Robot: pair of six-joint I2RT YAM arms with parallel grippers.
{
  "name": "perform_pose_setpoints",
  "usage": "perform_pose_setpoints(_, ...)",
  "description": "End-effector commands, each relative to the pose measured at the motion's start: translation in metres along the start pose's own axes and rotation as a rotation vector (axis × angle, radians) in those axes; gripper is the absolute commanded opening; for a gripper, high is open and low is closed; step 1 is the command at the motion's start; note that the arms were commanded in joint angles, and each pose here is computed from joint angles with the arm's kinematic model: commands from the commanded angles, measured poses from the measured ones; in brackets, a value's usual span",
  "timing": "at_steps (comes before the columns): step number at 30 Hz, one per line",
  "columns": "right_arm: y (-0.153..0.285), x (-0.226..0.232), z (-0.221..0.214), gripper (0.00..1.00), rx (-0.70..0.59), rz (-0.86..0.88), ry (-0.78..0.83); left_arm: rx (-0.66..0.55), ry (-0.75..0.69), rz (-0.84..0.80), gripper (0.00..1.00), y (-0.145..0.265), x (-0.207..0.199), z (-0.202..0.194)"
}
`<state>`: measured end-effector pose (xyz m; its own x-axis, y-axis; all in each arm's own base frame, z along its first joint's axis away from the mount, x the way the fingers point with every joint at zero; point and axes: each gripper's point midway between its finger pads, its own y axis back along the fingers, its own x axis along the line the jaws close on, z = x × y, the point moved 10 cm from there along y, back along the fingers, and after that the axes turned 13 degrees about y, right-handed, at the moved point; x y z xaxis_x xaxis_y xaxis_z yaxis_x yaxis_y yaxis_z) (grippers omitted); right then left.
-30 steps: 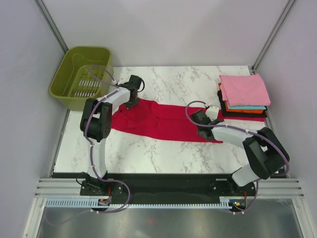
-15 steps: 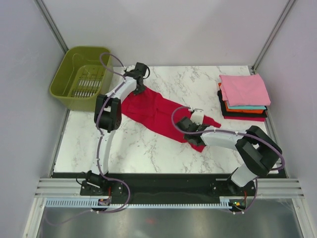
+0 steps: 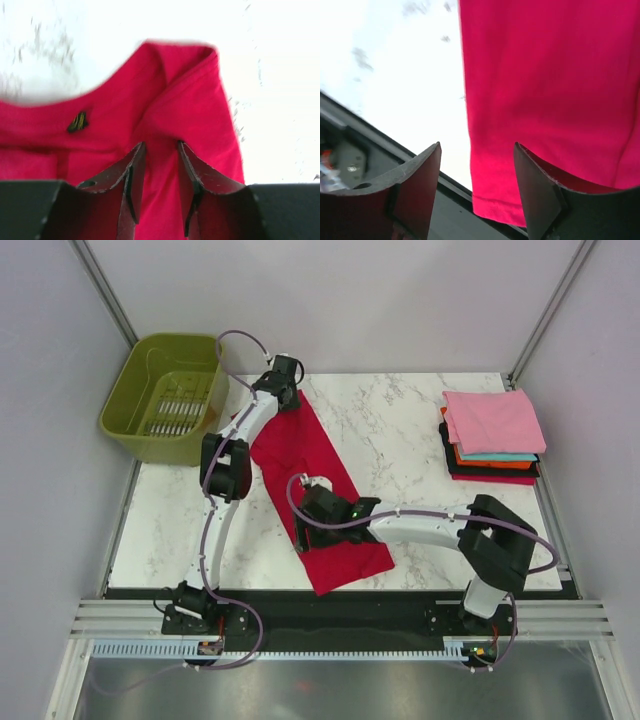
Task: Fold and stack the t-shirts
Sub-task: Fold the tshirt
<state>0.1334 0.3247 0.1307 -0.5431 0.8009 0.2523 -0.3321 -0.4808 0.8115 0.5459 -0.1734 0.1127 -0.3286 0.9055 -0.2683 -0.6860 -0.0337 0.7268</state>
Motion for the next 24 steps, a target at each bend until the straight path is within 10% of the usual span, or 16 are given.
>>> perform_pose_setpoints(1,0.022,-0.021,0.061,0.69,-0.138,0.095,0.0,-0.133,-0.079,-0.165,0.4,-0.008,-0.015,0.028)
perform_pose_setpoints(16,0.009,-0.147,0.116,0.67,-0.269,-0.12,-0.172,-0.279,-0.017,-0.399,0.52,-0.008,-0.04,0.05)
perform_pose_setpoints(24,-0.021,-0.202,0.143,0.64,-0.299,-0.089,-0.203,-0.305,-0.106,-0.419,0.78,0.102,-0.028,0.068)
